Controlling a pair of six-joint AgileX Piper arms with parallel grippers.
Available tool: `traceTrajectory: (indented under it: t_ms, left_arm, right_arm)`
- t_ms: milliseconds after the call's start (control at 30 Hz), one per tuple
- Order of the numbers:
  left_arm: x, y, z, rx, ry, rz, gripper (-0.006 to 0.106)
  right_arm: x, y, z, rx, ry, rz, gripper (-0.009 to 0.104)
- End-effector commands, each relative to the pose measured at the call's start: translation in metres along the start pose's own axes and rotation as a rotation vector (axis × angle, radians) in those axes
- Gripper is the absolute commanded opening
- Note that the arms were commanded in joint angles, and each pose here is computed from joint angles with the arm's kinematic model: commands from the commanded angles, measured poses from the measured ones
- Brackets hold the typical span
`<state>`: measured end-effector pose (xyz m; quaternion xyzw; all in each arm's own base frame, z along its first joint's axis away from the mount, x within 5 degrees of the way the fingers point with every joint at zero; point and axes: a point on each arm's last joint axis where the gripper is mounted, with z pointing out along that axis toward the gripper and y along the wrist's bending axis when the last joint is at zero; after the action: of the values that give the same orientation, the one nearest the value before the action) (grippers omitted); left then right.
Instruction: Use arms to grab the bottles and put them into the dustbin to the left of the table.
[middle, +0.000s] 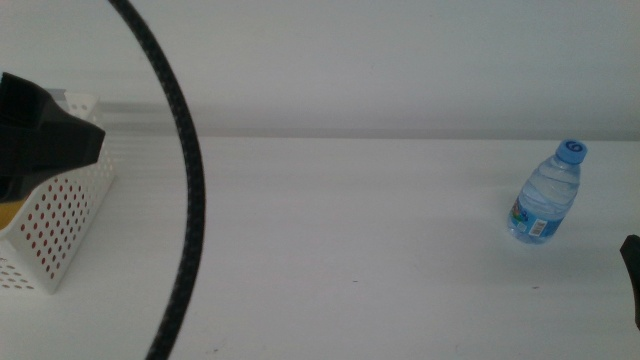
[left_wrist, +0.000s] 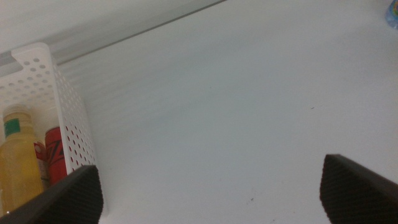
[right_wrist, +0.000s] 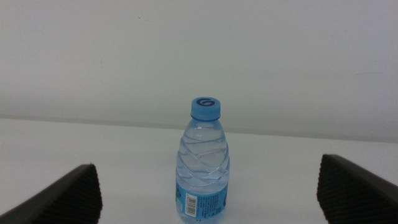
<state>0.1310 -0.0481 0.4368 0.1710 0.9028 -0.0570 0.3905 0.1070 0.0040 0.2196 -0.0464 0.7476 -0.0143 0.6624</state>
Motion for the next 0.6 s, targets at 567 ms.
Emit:
traceTrajectory:
  t_ms: [567]
  left_arm:
    - [-0.0010,-0.0013,-0.0007,0.007,-0.015,0.001,0.094]
  right_arm:
    - [-0.0019,-0.0003,-0.0004,0.003,-0.040,0.030,0.093]
